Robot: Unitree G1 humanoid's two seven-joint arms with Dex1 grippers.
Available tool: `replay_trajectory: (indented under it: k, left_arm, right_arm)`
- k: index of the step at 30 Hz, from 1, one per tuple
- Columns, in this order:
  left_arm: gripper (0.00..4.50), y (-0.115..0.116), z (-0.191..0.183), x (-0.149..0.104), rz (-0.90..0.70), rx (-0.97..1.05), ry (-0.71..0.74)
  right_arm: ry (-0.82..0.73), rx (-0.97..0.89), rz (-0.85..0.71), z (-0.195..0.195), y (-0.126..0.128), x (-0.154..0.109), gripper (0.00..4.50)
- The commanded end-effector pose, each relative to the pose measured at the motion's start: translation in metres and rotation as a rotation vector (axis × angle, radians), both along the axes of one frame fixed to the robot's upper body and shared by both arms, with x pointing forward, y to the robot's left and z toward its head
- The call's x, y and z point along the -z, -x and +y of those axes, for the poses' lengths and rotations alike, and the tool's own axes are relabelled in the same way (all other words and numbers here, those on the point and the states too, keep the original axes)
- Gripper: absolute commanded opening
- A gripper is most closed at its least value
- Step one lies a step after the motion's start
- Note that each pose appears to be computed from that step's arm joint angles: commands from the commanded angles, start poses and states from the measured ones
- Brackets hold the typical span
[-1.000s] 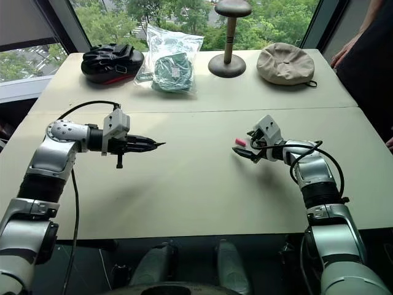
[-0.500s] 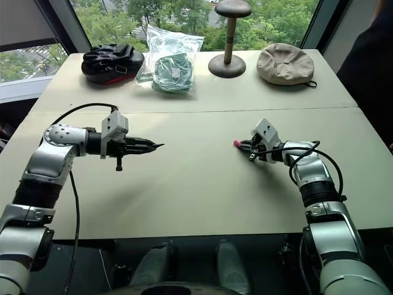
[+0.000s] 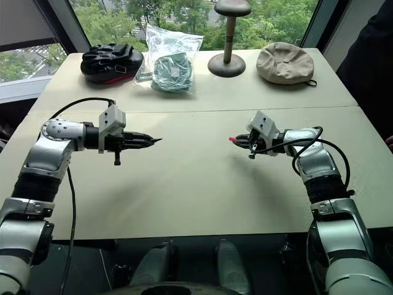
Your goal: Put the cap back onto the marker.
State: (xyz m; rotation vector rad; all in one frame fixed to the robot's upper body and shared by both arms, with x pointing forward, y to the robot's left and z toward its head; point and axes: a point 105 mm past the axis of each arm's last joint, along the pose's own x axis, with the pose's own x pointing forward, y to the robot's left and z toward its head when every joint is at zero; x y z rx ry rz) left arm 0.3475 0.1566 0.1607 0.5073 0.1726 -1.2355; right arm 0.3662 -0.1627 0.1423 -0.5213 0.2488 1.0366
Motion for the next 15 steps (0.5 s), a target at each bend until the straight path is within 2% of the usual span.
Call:
replay_trajectory:
  k: [1,6,15]
  left_arm:
    - [0.00,-0.004,-0.013,-0.011,-0.052,0.069,-0.011]
    - [0.00,-0.012,-0.040,-0.018,-0.087,0.149,0.001]
    - [0.00,-0.008,-0.072,-0.016,-0.090,0.250,0.037]
  right_arm:
    - [0.007,-0.132,-0.049,0.024,0.012,-0.024,0.02]
    - [-0.002,-0.187,-0.058,0.041,0.017,-0.030,0.02]
    - [-0.018,-0.223,-0.069,0.055,0.023,-0.036,0.02]
